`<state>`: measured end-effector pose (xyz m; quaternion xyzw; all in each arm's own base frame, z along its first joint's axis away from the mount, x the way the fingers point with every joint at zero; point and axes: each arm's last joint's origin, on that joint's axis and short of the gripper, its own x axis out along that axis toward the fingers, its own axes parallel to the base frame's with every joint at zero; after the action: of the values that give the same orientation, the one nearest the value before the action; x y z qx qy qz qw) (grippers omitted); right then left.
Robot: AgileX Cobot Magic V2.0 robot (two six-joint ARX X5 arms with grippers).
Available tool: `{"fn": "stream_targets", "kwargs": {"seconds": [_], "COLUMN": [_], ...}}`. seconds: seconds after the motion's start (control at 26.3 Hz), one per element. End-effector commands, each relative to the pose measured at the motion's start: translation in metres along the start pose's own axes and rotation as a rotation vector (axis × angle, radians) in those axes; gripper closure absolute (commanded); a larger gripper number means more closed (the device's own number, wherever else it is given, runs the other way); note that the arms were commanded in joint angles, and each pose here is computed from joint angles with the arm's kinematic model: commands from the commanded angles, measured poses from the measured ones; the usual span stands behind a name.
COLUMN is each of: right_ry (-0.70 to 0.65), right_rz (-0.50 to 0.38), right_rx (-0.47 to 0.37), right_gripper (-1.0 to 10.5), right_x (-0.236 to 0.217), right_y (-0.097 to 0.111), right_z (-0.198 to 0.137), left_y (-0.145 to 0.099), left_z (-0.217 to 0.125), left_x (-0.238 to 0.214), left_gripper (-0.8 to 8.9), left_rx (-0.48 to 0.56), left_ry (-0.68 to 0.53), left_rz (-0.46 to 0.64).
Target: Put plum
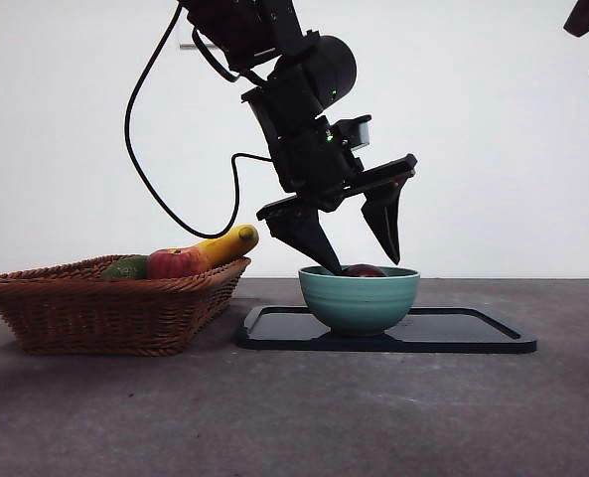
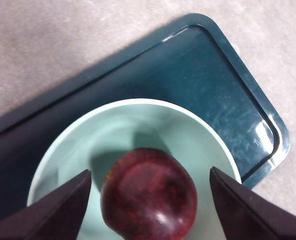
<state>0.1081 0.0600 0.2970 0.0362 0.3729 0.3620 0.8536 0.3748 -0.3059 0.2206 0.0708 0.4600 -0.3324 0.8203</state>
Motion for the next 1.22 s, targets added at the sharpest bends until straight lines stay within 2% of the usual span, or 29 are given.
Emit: {"fn": "stream_targets", "kwargs": {"seconds": [0.04,0.42,1.22], "right_ry": [-0.006,-0.006,-0.006], "right_rz": [0.007,0.007,0.008], "right_rx": [-0.014,-0.014,-0.013], "right_gripper": [7.3,7.3,7.3], "right_x": [0.0,0.0,0.0], "right_y": [0.001,0.001,0.001], "right_z": [0.002,0.002,0.002], "left_y": [-0.005,-0.01,-0.011], "left_z": [0.001,-0.005,-0.01], "left_x": [0.012,0.017,0.022], "left_gripper": [4.43,4.43,4.49], "left_rx": [0.036,0.095,0.122], "left_ry": [0.007,0.05,0.089], "left_rz": [-0.003,0.015,0.014]}}
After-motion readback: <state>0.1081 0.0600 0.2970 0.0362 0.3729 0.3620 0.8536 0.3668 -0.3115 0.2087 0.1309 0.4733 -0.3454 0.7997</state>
